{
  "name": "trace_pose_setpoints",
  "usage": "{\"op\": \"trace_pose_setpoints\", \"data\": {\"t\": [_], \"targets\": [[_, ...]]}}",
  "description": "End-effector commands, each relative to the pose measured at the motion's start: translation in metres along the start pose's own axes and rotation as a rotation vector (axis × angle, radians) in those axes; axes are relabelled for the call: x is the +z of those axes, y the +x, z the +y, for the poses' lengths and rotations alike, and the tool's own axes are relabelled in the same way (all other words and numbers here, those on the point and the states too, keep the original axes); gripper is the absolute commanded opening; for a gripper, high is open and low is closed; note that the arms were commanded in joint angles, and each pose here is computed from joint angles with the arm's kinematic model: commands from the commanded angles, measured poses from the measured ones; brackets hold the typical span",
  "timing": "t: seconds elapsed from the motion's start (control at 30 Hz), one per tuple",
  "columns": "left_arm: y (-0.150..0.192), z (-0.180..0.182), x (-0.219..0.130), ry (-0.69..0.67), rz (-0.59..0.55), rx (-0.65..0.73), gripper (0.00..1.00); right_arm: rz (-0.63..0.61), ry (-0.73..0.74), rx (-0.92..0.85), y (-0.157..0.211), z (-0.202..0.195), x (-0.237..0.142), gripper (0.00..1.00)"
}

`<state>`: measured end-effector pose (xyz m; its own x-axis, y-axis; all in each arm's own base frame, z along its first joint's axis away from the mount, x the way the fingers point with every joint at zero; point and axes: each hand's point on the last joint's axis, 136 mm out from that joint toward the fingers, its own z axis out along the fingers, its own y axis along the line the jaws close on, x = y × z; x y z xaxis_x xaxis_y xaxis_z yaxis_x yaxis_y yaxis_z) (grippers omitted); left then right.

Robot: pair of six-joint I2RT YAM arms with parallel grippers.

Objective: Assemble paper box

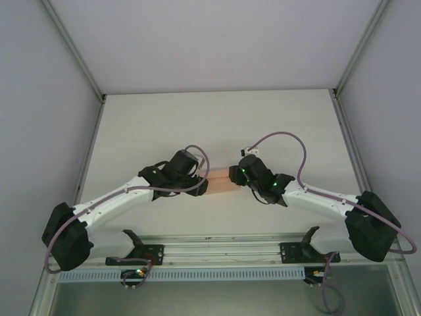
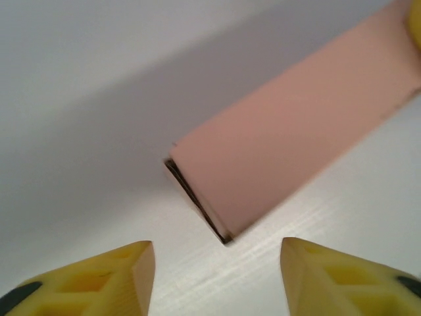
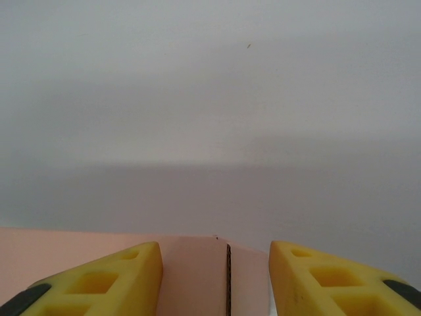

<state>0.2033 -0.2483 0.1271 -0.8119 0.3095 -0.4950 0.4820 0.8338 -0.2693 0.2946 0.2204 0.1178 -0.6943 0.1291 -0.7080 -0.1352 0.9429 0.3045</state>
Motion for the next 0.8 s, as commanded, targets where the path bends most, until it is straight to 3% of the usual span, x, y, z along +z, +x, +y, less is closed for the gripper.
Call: {"op": "trace_pose_setpoints", "data": {"t": [0.0,0.1,0.2,0.33,0.5,0.63,0.77], "targets": [[-0.004,-0.02,-0.02,0.089,0.011,0.023,0.6,0.126,0.031,-0.007,0.037,-0.013,0.006,0.46],[-0.013,-0.012,-0.021,0.05,-0.015,-0.022,0.67,0.132,0.044,-0.011,0.039,-0.016,0.007,0.45],[-0.023,0.007,-0.014,0.02,-0.024,-0.11,0.67,0.137,0.049,-0.009,0.043,-0.019,0.008,0.44],[-0.032,0.014,0.001,0.103,-0.04,-0.184,0.64,0.142,0.052,-0.01,0.046,-0.02,0.009,0.44],[-0.012,0.021,0.024,0.149,0.004,-0.199,0.6,0.146,0.05,-0.011,0.047,-0.021,0.012,0.43],[0.018,0.032,0.043,0.152,0.058,-0.254,0.43,0.164,0.024,-0.003,0.052,-0.019,0.017,0.41],[0.042,0.041,0.056,0.158,0.056,-0.274,0.35,0.165,-0.033,0.009,0.059,-0.018,0.021,0.37]]}}
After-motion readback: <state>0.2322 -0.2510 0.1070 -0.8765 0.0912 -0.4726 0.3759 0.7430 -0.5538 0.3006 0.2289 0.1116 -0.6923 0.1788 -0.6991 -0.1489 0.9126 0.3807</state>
